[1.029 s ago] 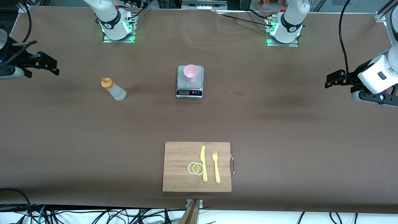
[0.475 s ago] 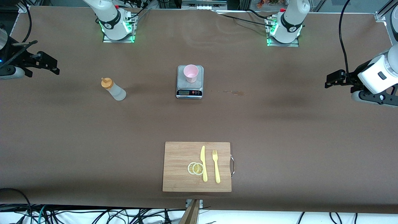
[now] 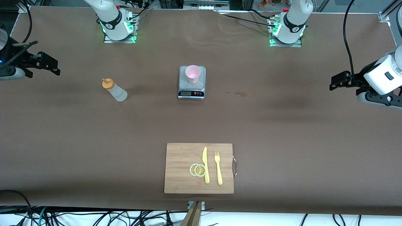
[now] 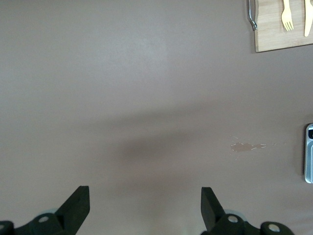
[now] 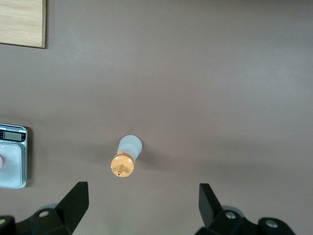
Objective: Add sauce to pink cup with both arms
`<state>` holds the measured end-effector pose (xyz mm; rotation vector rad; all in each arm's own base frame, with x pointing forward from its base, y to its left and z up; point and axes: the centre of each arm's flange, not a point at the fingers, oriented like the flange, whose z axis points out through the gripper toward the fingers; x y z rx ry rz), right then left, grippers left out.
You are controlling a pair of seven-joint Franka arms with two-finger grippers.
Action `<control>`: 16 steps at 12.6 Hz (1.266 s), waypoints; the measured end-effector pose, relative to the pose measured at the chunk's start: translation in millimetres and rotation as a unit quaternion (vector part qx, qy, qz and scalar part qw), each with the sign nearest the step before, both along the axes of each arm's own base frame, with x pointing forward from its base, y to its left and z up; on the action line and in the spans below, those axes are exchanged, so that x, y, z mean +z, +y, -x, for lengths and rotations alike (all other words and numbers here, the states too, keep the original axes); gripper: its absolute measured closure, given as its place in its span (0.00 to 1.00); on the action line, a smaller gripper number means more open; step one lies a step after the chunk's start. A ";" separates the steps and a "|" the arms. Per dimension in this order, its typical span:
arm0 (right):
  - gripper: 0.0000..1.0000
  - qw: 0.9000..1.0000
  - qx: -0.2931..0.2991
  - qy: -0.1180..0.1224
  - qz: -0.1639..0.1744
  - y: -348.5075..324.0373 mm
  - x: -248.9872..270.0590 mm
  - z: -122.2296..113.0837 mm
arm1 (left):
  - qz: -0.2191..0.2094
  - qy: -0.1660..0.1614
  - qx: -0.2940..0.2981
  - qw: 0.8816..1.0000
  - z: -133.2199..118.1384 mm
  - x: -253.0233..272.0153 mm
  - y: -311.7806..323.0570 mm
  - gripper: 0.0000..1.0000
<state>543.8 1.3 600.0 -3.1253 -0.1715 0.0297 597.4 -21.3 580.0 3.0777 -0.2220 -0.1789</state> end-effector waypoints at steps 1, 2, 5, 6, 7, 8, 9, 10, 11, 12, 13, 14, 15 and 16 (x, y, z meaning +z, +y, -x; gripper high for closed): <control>0.00 1.000 0.000 0.000 0.000 0.0 0.0 0.0 | -0.001 0.000 0.000 1.000 -1.8 -0.7 -0.3 0.00; 0.00 1.000 0.000 0.000 0.000 0.0 0.0 0.0 | -0.001 0.000 0.000 1.000 -2.6 -1.7 -0.5 0.00; 0.00 1.000 0.000 0.000 0.000 0.0 0.0 0.0 | -0.001 0.000 0.000 1.000 -3.0 -1.8 -0.6 0.00; 0.00 1.000 0.000 0.000 0.000 0.0 0.0 0.0 | -0.001 0.000 0.000 1.000 -3.1 -1.7 -0.6 0.00; 0.00 1.000 0.000 0.000 0.000 0.0 0.0 0.0 | -0.001 0.000 0.000 1.000 -3.1 -1.7 -0.6 0.00; 0.00 1.000 0.000 0.000 0.000 0.0 0.0 0.0 | -0.001 0.000 0.000 1.000 -3.1 -1.7 -0.6 0.00; 0.00 1.000 0.000 0.000 0.000 0.0 0.0 0.0 | -0.001 0.000 0.000 1.000 -3.2 -1.7 -0.6 0.00; 0.00 1.000 0.000 0.000 0.000 0.0 0.0 0.0 | -0.001 0.000 0.000 1.000 -3.2 -1.7 -0.6 0.00; 0.00 1.000 0.000 0.000 0.000 0.0 0.0 0.0 | -0.001 0.000 0.000 1.000 -3.2 -1.7 -0.6 0.00; 0.00 1.000 0.000 0.000 0.000 0.0 0.0 0.0 | -0.001 0.000 0.000 1.000 -3.3 -1.8 -0.6 0.00; 0.00 1.000 0.000 0.000 0.000 0.0 0.0 0.0 | -0.001 0.000 0.000 1.000 -3.3 -1.9 -0.6 0.00; 0.00 1.000 0.000 0.000 0.000 0.0 0.0 0.0 | -0.001 0.000 0.000 1.000 -3.3 -1.9 -0.6 0.00; 0.00 1.000 0.000 0.000 0.000 0.0 0.0 0.0 | -0.001 0.000 0.000 1.000 -3.4 -1.9 -0.6 0.00; 0.00 1.000 0.000 0.000 0.000 0.0 0.0 0.0 | -0.001 0.000 0.000 1.000 -3.4 -1.9 -0.6 0.00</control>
